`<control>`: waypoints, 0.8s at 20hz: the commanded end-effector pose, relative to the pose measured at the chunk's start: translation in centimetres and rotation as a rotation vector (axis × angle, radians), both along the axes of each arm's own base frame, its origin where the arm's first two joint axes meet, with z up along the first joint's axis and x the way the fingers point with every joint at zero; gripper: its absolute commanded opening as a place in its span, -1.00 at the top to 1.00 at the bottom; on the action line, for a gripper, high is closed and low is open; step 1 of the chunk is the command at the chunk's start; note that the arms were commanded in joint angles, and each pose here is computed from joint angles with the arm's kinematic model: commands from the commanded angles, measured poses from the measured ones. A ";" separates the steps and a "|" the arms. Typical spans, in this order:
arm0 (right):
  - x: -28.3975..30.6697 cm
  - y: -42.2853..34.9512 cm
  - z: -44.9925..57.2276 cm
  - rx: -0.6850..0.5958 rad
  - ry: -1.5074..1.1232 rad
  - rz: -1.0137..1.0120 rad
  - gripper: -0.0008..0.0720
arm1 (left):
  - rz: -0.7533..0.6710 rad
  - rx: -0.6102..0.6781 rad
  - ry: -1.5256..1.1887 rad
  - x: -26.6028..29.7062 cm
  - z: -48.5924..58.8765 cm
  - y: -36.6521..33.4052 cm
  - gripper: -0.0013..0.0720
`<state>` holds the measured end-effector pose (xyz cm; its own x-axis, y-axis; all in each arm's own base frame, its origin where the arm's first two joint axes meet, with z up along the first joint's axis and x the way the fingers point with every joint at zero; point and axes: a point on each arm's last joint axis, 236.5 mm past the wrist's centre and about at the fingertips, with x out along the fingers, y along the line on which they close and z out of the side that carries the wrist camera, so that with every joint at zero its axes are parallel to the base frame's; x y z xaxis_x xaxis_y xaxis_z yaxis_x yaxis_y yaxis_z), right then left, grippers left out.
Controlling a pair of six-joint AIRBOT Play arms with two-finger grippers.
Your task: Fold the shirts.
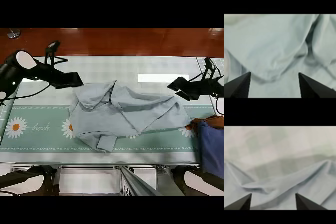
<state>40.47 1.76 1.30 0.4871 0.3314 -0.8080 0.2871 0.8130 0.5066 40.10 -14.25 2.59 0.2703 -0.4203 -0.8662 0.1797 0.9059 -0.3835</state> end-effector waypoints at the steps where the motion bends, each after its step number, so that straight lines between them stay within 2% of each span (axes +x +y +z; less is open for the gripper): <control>1: 0.4 -2.5 1.6 0.051 0.011 0.020 -0.75 | -0.006 0.164 0.227 -5.7 -2.4 5.9 -0.95; 6: -8.5 -9.6 -0.1 -0.092 0.190 0.000 -0.74 | 0.209 0.118 0.329 -14.0 -6.6 11.0 -0.95; 11: -11.6 -1.7 -2.9 0.106 0.077 0.040 -0.72 | 0.403 -0.199 0.438 -19.9 -9.8 6.8 -0.95; 16: -12.8 1.5 -3.9 0.141 0.096 0.102 -0.72 | 0.449 -0.405 0.402 -19.5 -10.6 2.6 -0.95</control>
